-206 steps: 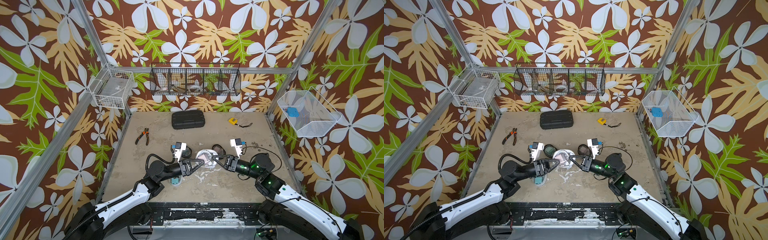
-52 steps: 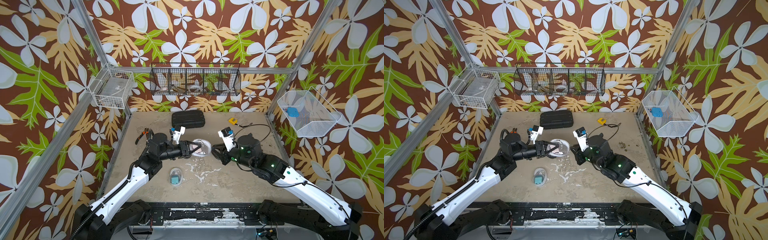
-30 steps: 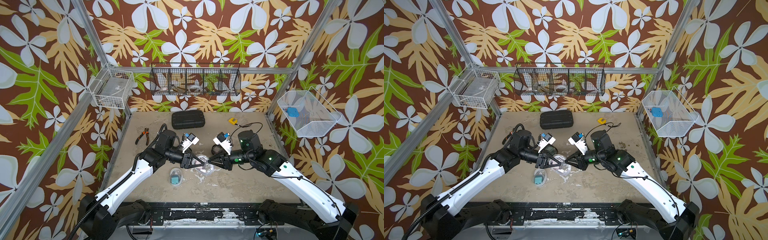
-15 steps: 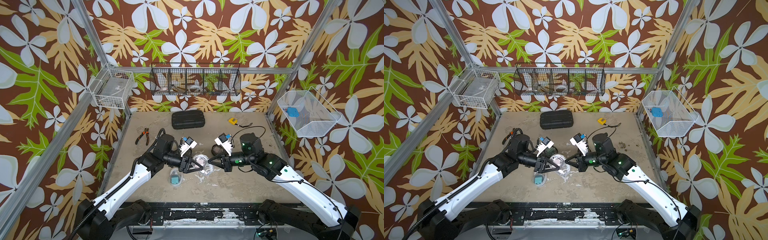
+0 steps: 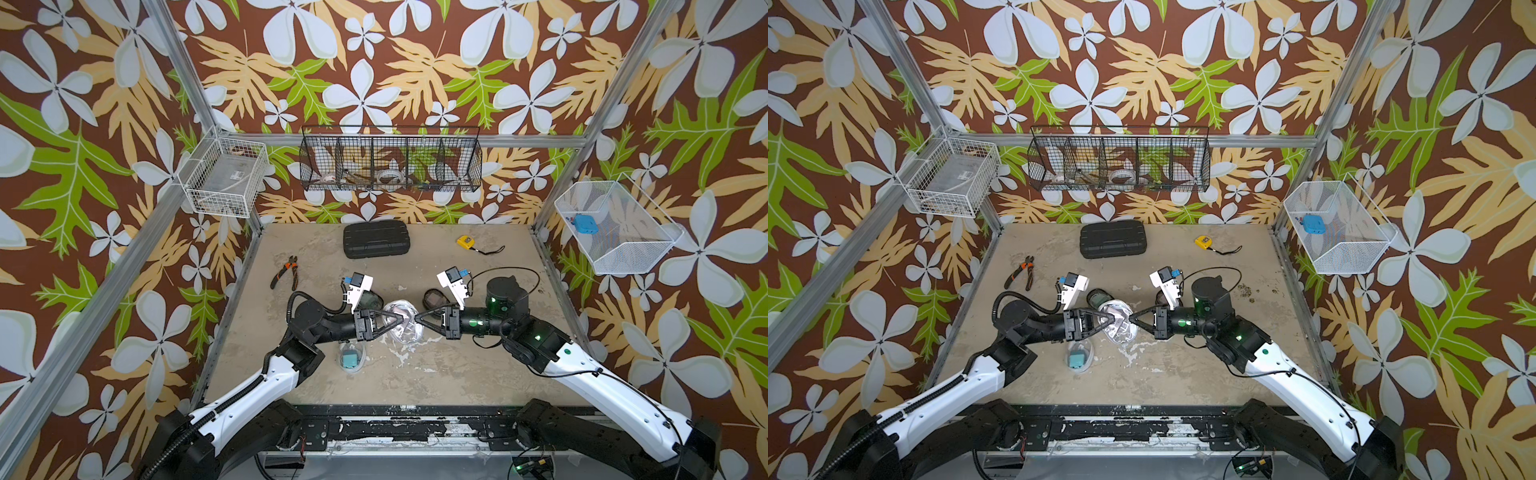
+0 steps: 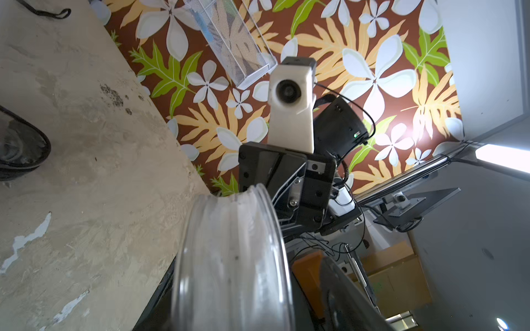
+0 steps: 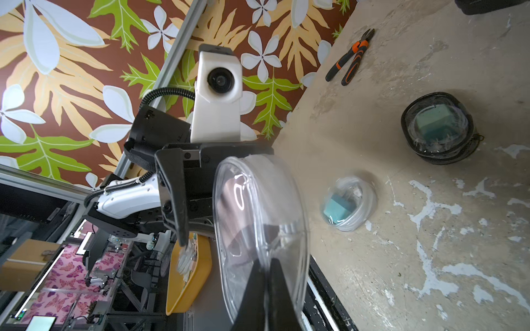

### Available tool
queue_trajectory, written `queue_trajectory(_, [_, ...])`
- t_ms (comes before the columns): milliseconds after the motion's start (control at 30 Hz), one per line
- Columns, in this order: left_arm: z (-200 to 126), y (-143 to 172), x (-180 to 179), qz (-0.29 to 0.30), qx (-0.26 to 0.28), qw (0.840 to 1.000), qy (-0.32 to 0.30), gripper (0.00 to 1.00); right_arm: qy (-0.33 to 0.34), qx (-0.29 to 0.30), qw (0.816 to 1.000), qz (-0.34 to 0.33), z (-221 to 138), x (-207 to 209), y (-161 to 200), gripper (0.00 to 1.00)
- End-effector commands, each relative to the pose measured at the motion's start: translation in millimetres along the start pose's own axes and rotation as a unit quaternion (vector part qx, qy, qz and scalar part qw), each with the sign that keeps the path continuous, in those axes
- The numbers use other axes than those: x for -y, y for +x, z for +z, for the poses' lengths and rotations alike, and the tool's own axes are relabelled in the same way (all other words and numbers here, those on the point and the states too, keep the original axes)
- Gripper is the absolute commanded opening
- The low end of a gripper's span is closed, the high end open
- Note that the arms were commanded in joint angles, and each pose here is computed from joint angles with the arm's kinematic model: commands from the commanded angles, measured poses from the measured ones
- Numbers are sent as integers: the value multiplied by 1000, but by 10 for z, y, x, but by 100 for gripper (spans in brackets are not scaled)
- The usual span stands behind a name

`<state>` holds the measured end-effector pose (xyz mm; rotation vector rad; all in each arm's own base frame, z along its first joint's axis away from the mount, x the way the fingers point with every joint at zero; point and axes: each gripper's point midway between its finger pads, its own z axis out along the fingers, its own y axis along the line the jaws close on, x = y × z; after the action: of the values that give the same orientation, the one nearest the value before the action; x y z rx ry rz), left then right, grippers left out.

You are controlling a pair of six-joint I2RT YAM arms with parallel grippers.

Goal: Pack away charging kits
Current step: Adjust the storage bag.

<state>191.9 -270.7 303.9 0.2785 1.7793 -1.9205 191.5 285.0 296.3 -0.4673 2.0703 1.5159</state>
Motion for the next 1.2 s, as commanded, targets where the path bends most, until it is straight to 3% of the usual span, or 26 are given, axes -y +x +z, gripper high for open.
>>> queue_trajectory(0, [-12,-217,196,-4,57,998,34,63,-8,29,1000,5,-3,-57,-124,0])
queue_trajectory(167, [143,-121,67,-37,23,999,15,59,-7,37,999,14,5,-49,-157,0])
queue_trajectory(233, [162,-106,-42,-50,23,998,-3,47,-3,38,999,11,10,-45,-175,0])
queue_trajectory(333, [106,-160,-134,-73,57,996,-19,21,5,35,999,3,2,-56,-189,1])
queue_trajectory(500, [-64,-351,-289,-115,147,981,-60,0,44,48,997,-52,-195,-136,-237,29])
queue_trajectory(567, [-88,-424,-356,-128,166,974,-87,0,66,57,993,-84,-286,-156,-225,37])
queue_trajectory(833, [-129,-696,-376,-176,221,949,-142,0,147,13,973,-176,-92,-161,106,38])
queue_trajectory(1167, [-9,-696,-244,-182,195,957,-116,0,172,20,951,-255,89,-120,90,40])
